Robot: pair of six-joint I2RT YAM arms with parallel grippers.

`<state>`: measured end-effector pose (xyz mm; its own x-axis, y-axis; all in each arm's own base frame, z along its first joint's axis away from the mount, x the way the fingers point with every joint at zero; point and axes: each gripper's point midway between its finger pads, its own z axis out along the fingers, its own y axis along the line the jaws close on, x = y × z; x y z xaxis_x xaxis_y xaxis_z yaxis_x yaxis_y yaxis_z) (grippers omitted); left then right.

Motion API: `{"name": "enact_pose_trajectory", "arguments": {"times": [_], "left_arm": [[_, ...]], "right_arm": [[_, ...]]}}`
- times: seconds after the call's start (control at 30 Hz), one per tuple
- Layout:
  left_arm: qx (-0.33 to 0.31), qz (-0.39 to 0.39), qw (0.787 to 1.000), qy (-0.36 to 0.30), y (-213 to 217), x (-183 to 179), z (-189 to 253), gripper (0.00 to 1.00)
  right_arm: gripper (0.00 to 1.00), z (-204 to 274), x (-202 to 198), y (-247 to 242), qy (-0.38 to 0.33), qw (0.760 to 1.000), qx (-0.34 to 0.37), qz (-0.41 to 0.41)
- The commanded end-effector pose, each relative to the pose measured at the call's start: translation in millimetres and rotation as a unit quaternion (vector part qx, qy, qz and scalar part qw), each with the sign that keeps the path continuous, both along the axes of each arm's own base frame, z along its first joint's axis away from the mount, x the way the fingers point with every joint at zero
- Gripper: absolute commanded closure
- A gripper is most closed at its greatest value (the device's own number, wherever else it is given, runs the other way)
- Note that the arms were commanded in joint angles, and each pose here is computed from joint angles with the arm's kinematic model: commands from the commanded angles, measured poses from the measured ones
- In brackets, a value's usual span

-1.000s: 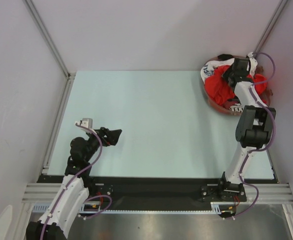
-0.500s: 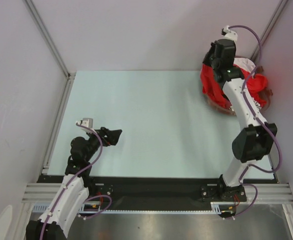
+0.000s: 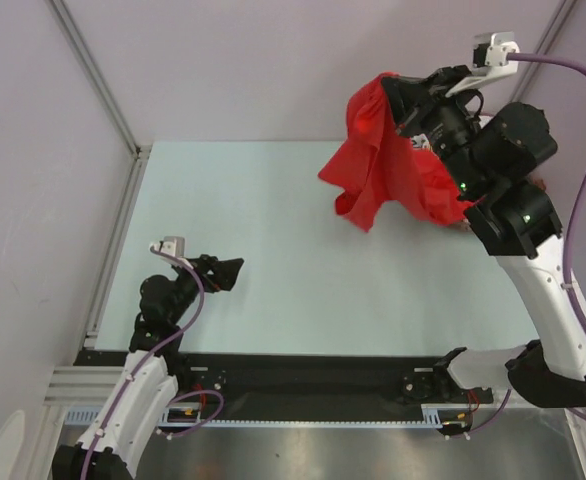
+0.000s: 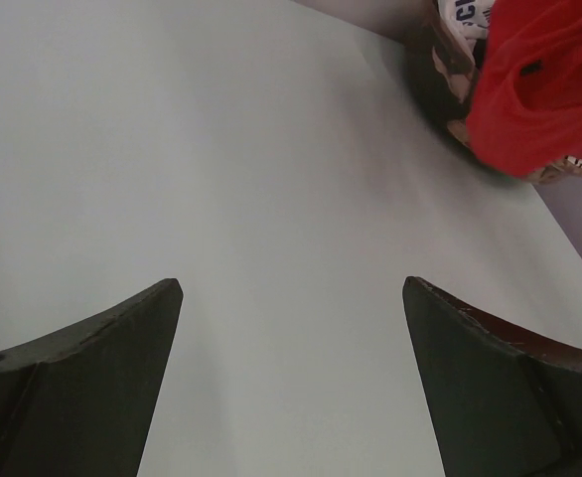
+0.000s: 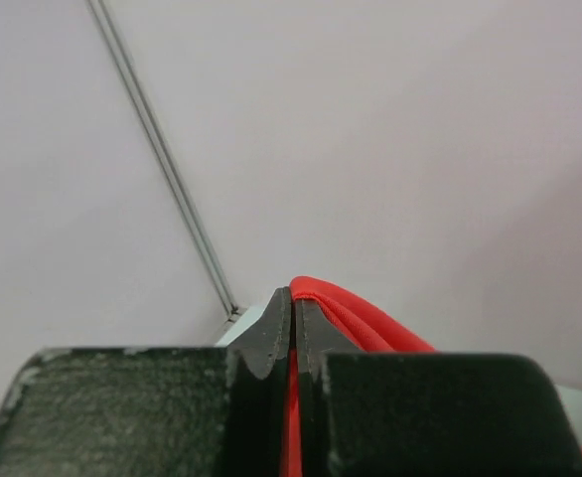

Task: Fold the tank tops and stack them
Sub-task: Grab the tank top from the pile, then move the tank top to the center of the board

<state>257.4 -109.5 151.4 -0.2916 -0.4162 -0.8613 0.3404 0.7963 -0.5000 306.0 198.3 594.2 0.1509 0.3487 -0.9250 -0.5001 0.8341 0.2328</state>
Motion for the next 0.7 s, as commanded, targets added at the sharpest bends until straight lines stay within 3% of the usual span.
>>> {"name": "enact_pose_trajectory", "arguments": {"times": [0.0,0.23,0.37,0.53,0.67], "left_arm": [[0.006,-0.009,1.0,-0.028,-2.2,-1.5,10.6,0.0],[0.001,-0.019,0.998,-0.06,-4.4,-8.2,24.2,0.0],[-0.003,-0.031,0.996,-0.087,-7.4,-15.3,33.6,0.0],[-0.023,-0.072,0.988,-0.132,-19.9,-29.1,49.8,0.0],[-0.027,-0.083,0.989,-0.119,-26.1,-28.3,43.3,0.0]], "right_arm": [[1.0,-8.2,-8.5,21.4,0.013,0.998,-0.013,0.053],[1.0,-73.2,29.1,80.3,0.088,0.988,-0.04,0.118],[1.0,-105.8,39.2,141.8,0.118,0.976,-0.047,0.175],[1.0,-124.3,48.0,189.4,0.123,0.973,-0.06,0.184],[1.0,-128.6,67.8,203.0,0.118,0.979,-0.052,0.161]]}}
